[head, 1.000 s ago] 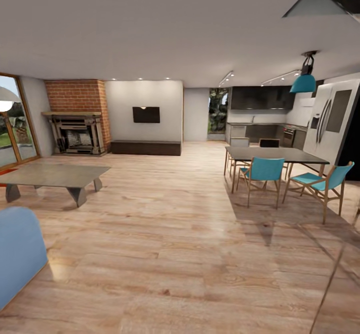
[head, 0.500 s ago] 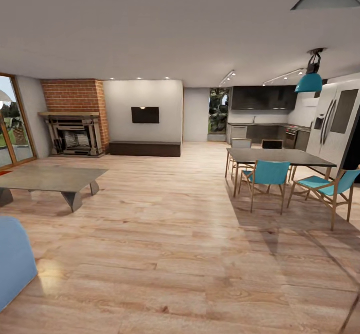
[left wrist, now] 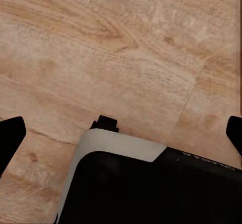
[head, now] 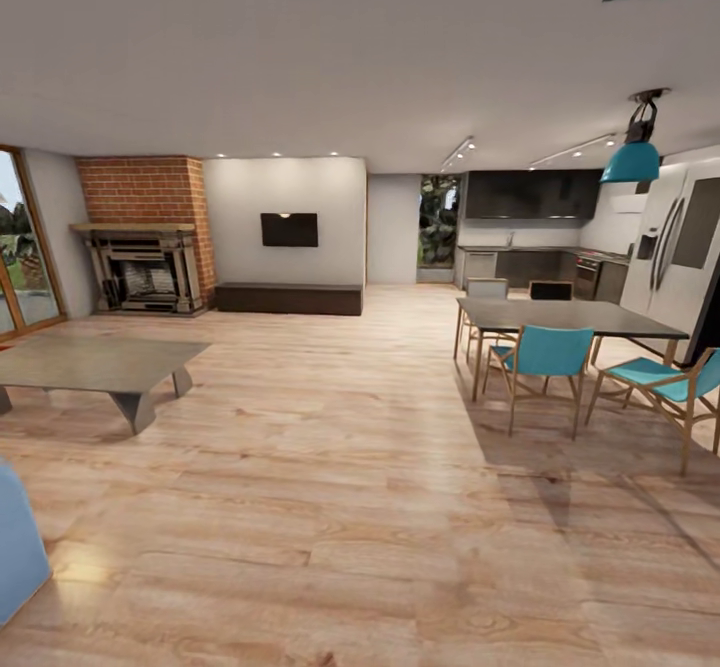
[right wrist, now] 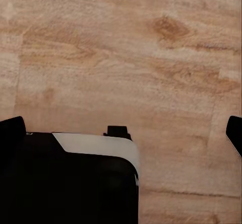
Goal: Move the two storage containers from the living room to the garage. In the garage, place one container on the floor and stack the other container on top of it (either order is fine).
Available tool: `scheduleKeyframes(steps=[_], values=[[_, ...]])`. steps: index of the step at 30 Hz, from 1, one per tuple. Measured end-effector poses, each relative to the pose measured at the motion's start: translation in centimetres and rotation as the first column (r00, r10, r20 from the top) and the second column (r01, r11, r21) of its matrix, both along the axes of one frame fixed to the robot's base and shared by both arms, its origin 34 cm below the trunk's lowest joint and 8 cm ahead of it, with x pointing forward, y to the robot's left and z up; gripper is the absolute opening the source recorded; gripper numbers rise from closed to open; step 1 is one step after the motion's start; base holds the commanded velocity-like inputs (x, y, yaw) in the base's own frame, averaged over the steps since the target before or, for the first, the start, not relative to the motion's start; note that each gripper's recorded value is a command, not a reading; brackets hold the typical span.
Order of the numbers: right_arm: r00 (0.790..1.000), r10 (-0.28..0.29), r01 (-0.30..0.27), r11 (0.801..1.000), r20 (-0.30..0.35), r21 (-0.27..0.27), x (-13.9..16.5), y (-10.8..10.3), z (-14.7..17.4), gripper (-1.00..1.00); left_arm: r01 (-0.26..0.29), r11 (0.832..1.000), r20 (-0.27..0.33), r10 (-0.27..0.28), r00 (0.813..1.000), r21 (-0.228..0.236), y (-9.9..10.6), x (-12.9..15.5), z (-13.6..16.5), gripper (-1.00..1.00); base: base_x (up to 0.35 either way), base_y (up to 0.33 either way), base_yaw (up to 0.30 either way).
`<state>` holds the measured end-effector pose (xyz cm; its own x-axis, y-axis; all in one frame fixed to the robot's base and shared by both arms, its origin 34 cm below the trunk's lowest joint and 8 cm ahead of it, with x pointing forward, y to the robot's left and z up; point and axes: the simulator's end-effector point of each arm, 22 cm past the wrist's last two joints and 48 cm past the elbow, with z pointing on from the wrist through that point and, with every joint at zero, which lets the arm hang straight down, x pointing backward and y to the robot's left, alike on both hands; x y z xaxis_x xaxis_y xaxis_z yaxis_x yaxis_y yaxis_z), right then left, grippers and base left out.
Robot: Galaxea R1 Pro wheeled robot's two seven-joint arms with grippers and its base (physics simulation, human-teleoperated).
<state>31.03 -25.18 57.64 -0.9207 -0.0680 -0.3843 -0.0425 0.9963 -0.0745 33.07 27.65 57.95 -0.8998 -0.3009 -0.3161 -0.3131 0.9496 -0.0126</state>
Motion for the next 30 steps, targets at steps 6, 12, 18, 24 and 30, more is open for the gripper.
scheduleKeyframes(steps=[6,12,18,24,30], values=[[1.000,-0.001,0.001,1.000,0.000,-0.003,0.01,-0.12,0.01,1.00,-0.001,1.000,0.000,0.001,1.000,0.000,0.00,0.00,0.00,1.00,0.323,0.000,0.043],[1.000,-0.001,0.001,1.000,0.000,-0.005,0.02,-0.15,0.01,1.00,0.000,1.000,0.000,0.000,1.000,0.000,0.01,0.00,0.00,1.00,0.323,0.000,0.128],[1.000,-0.001,0.001,1.000,0.000,-0.006,0.02,-0.19,0.01,1.00,-0.001,1.000,0.000,0.001,1.000,0.000,0.01,-0.01,0.00,1.00,0.323,0.000,0.240],[1.000,-0.001,0.001,1.000,0.000,-0.006,0.02,-0.20,0.01,1.00,0.000,1.000,0.000,0.000,1.000,0.000,0.01,0.00,0.00,1.00,0.323,0.000,0.238],[1.000,-0.004,0.004,1.000,0.001,-0.008,0.01,-0.28,0.01,1.00,0.000,1.000,0.001,0.000,1.000,0.000,0.01,0.03,0.01,1.00,0.323,0.000,0.042]])
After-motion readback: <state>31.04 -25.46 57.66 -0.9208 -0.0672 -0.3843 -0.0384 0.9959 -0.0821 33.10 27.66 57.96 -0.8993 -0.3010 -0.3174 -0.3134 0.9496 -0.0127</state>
